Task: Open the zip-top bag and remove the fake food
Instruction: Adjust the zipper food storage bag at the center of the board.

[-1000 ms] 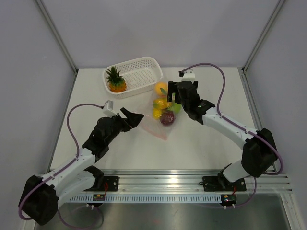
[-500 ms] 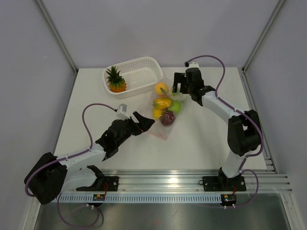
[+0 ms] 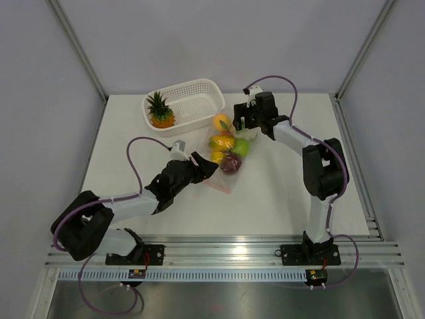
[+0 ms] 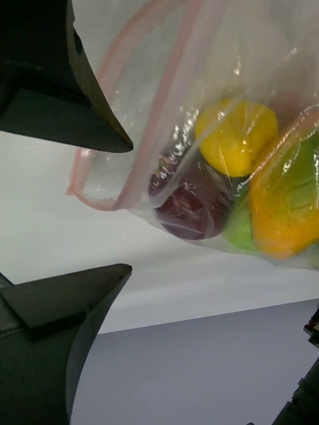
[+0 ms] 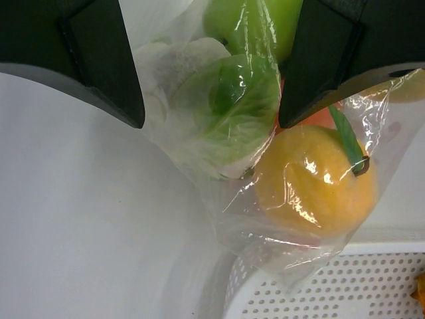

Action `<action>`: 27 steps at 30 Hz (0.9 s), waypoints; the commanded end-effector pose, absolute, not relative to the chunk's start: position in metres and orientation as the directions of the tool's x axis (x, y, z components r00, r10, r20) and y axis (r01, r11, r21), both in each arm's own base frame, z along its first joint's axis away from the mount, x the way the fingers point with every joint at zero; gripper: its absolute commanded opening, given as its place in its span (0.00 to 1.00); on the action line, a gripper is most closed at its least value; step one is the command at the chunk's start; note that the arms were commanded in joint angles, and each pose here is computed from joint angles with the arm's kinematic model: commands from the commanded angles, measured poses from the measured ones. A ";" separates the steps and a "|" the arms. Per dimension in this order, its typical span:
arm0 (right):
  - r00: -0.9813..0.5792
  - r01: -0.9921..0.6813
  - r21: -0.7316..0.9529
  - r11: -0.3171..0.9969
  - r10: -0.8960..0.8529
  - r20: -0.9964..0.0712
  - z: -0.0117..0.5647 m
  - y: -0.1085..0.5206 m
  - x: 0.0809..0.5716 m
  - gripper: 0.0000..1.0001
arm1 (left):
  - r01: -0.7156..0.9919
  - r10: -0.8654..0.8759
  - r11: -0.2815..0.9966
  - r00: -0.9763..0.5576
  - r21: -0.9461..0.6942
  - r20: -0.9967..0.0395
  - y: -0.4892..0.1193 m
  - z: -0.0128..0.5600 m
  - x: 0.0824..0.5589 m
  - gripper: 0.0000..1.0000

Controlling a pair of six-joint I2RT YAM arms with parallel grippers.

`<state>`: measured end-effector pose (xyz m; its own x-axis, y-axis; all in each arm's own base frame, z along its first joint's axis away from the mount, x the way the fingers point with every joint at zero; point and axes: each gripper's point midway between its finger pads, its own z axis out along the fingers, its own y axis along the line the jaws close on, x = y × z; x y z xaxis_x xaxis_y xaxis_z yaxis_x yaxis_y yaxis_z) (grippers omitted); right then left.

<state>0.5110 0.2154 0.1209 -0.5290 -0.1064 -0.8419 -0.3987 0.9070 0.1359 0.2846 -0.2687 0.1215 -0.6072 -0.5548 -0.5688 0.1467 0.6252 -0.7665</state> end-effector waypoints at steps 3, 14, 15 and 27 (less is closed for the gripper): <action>-0.373 -0.529 0.043 0.848 -0.187 -0.909 0.155 0.235 0.536 0.79 | 0.261 -0.557 0.609 -0.531 -0.749 -0.639 -0.290 0.164 0.314 0.43; -0.394 -0.482 0.051 0.875 -0.164 -0.904 0.147 0.227 0.536 0.00 | 0.232 -0.543 0.632 -0.548 -0.740 -0.636 -0.271 0.150 0.336 0.02; -0.390 -0.479 0.050 0.876 -0.161 -0.907 0.152 0.226 0.535 0.00 | 0.225 -0.543 0.637 -0.548 -0.738 -0.636 -0.269 0.149 0.337 0.01; -0.447 -0.184 0.187 0.965 0.087 -0.890 0.159 0.199 0.488 0.00 | 0.238 -0.525 0.681 -0.501 -0.692 -0.688 -0.241 0.163 0.361 0.00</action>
